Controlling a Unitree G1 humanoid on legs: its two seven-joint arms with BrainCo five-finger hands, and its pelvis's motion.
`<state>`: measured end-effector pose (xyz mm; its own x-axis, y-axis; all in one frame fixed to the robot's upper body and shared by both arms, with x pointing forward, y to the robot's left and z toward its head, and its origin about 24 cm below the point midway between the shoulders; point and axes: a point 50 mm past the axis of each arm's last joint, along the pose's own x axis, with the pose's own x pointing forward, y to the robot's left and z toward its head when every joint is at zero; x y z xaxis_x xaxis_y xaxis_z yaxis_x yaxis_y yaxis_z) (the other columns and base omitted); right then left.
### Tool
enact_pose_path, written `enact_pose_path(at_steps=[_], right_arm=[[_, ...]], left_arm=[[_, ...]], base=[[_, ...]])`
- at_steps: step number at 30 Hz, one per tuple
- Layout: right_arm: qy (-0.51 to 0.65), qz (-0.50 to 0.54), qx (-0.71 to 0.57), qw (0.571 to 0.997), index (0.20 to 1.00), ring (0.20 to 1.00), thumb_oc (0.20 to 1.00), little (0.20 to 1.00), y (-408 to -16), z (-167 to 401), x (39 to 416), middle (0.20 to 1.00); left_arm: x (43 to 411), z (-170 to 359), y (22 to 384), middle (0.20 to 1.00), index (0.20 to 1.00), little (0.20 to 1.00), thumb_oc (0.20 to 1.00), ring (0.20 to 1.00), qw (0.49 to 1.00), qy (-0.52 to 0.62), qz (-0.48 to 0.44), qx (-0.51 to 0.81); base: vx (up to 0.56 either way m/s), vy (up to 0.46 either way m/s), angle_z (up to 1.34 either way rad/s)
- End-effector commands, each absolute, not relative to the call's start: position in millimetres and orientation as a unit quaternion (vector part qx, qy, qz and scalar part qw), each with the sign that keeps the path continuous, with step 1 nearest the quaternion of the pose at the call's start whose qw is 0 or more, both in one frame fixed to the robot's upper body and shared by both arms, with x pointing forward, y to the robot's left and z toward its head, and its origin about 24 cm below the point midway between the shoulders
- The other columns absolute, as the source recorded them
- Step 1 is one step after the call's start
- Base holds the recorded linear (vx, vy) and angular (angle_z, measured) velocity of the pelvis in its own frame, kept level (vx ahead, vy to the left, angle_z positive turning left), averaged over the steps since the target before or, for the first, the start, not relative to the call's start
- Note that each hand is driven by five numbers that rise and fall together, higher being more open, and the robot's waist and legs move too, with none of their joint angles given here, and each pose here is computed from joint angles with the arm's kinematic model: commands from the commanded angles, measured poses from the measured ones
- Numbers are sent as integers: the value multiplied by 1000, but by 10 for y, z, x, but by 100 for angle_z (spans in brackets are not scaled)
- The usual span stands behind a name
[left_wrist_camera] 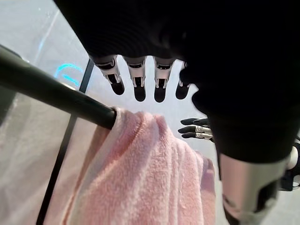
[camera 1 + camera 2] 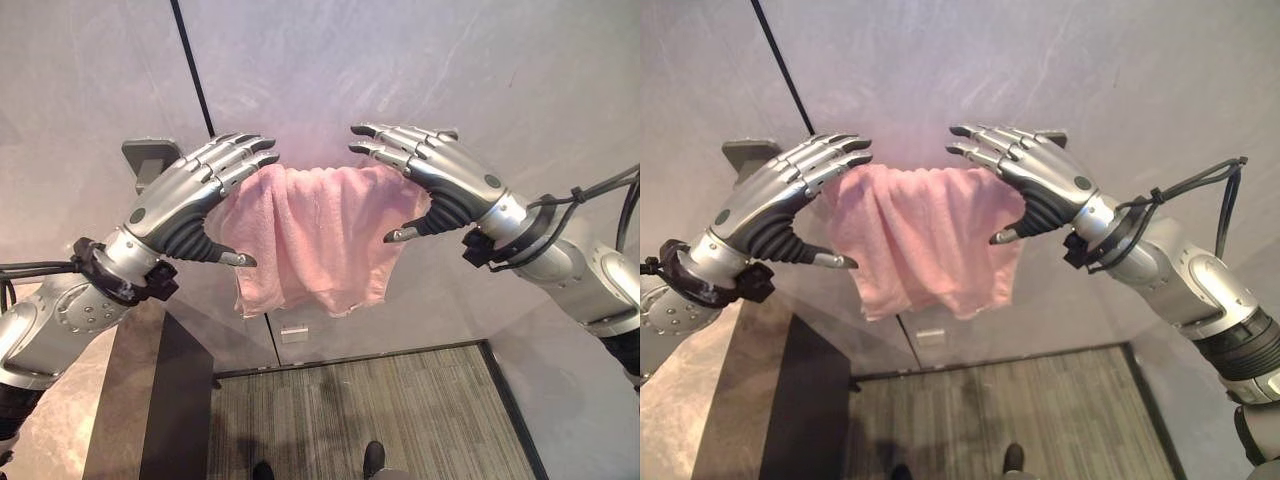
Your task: Put brush and paste in cup on sink, flatten towel.
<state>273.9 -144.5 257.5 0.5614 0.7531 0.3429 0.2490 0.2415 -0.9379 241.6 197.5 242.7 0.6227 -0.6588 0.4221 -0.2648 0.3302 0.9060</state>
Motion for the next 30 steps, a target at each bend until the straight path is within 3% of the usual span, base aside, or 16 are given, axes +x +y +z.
enact_pose_path(at_steps=[1, 17, 30], right_arm=[[-447, 211, -568, 658, 1000, 1000, 1000, 1000, -1301, 2689, 2737, 1000], [-419, 217, -593, 652, 1000, 1000, 1000, 1000, -1241, 2612, 2881, 1000], [-404, 227, -604, 648, 1000, 1000, 1000, 1000, -1241, 2589, 2903, 1000]], left_arm=[[2397, 2583, 1872, 1000, 1000, 1000, 1000, 1000, 675, -444, -153, 569], [2479, 2608, 1783, 1000, 1000, 1000, 1000, 1000, 646, -436, -179, 600], [2447, 2626, 1863, 1000, 1000, 1000, 1000, 1000, 571, -369, -227, 698]], base=[[0, 0, 0], [-4, -2, -2], [0, 0, 0]])
